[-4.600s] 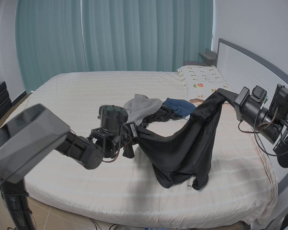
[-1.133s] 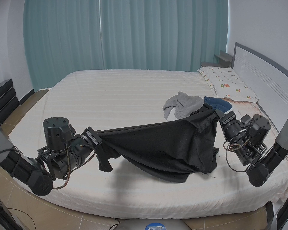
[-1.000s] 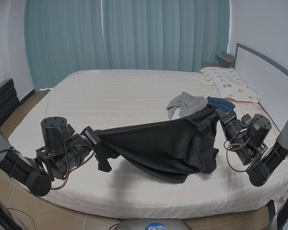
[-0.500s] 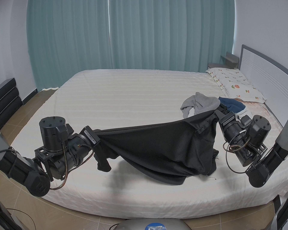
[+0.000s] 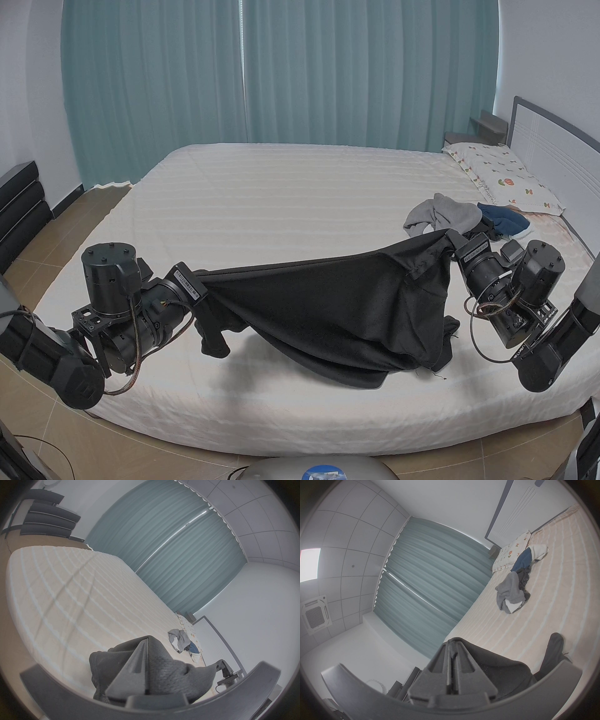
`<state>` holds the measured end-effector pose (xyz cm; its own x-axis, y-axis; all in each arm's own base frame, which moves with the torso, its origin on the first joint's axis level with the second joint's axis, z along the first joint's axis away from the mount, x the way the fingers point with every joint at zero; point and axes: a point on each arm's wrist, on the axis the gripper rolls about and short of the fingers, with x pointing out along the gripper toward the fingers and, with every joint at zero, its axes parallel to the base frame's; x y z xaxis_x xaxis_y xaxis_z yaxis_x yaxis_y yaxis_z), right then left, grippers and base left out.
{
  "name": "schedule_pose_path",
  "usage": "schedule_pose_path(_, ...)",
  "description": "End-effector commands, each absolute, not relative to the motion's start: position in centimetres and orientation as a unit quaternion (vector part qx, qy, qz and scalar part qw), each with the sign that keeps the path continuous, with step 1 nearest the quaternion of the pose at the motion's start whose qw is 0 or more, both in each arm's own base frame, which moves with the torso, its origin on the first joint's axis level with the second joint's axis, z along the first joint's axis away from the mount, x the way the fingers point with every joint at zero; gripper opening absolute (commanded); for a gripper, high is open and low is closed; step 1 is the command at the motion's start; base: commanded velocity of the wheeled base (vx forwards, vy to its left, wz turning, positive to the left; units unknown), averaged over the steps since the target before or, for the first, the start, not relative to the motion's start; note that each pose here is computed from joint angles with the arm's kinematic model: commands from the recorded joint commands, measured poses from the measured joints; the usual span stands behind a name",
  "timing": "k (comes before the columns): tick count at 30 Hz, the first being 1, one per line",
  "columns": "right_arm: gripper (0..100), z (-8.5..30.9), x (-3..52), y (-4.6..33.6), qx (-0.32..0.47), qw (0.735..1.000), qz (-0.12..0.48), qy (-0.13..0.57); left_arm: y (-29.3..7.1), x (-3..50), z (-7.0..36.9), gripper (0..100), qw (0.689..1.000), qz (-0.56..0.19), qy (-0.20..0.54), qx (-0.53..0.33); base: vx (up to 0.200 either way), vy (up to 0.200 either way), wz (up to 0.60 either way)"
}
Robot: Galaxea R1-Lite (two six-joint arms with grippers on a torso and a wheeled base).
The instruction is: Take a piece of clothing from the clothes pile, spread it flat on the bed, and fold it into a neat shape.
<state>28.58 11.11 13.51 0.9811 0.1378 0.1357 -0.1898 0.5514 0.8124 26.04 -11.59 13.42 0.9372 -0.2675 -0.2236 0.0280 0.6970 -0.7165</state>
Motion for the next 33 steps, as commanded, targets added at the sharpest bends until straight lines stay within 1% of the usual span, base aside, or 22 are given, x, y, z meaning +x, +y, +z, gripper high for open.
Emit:
schedule_pose_path(1,0,13.9,28.4,11.1,0.466,0.879,0.098,-0.036,-11.5,26.1,13.3,0,0.908,-0.079,0.158,-0.381,0.000,0.200,0.00)
schedule_pose_path(3,0,13.9,28.4,11.1,0.464,0.880,0.097,-0.036,-11.5,26.1,13.3,0,0.908,-0.079,0.158,-0.381,0.000,0.200,0.00)
schedule_pose_path(8,0,13.6,28.2,11.0,0.454,0.885,0.095,-0.031,-11.5,26.1,13.2,0,0.908,-0.079,0.160,-0.380,0.000,0.000,0.00)
schedule_pose_path(9,0,13.4,27.8,10.9,0.444,0.891,0.092,-0.026,-11.6,26.1,13.2,0,0.907,-0.082,0.162,-0.380,0.000,0.000,0.00)
schedule_pose_path(12,0,13.7,27.2,10.7,0.435,0.895,0.096,-0.028,-11.6,25.9,13.0,0,0.906,-0.085,0.167,-0.379,0.000,0.000,0.00)
schedule_pose_path(13,0,13.9,27.2,10.7,0.435,0.895,0.098,-0.030,-11.6,25.9,13.0,0,0.906,-0.085,0.168,-0.378,-0.200,0.000,0.00)
schedule_pose_path(20,0,17.0,24.0,9.7,0.425,0.891,0.147,-0.062,-11.5,25.1,13.7,0,0.905,-0.095,0.161,-0.381,-0.200,0.000,0.00)
schedule_pose_path(24,0,19.5,22.3,9.4,0.415,0.889,0.168,-0.101,-11.5,23.8,14.9,0,0.903,-0.119,0.151,-0.385,-0.200,0.000,0.00)
schedule_pose_path(25,0,19.5,22.3,9.4,0.415,0.889,0.168,-0.101,-11.5,23.8,14.9,0,0.903,-0.119,0.151,-0.385,-0.200,0.000,0.00)
schedule_pose_path(26,0,21.0,20.7,9.2,0.407,0.888,0.180,-0.114,-11.6,22.9,15.9,0,0.900,-0.139,0.143,-0.388,-0.200,0.000,0.00)
schedule_pose_path(27,0,21.6,20.1,9.1,0.406,0.888,0.181,-0.116,-11.6,22.5,16.3,0,0.900,-0.146,0.137,-0.388,-0.200,0.000,0.00)
schedule_pose_path(30,0,23.4,18.7,8.7,0.409,0.883,0.191,-0.130,-11.6,21.7,17.2,0,0.898,-0.159,0.123,-0.390,0.000,0.000,0.00)
schedule_pose_path(33,0,26.5,16.3,7.6,0.416,0.874,0.201,-0.153,-11.1,20.0,19.3,0,0.898,-0.180,0.100,-0.389,0.000,0.000,0.00)
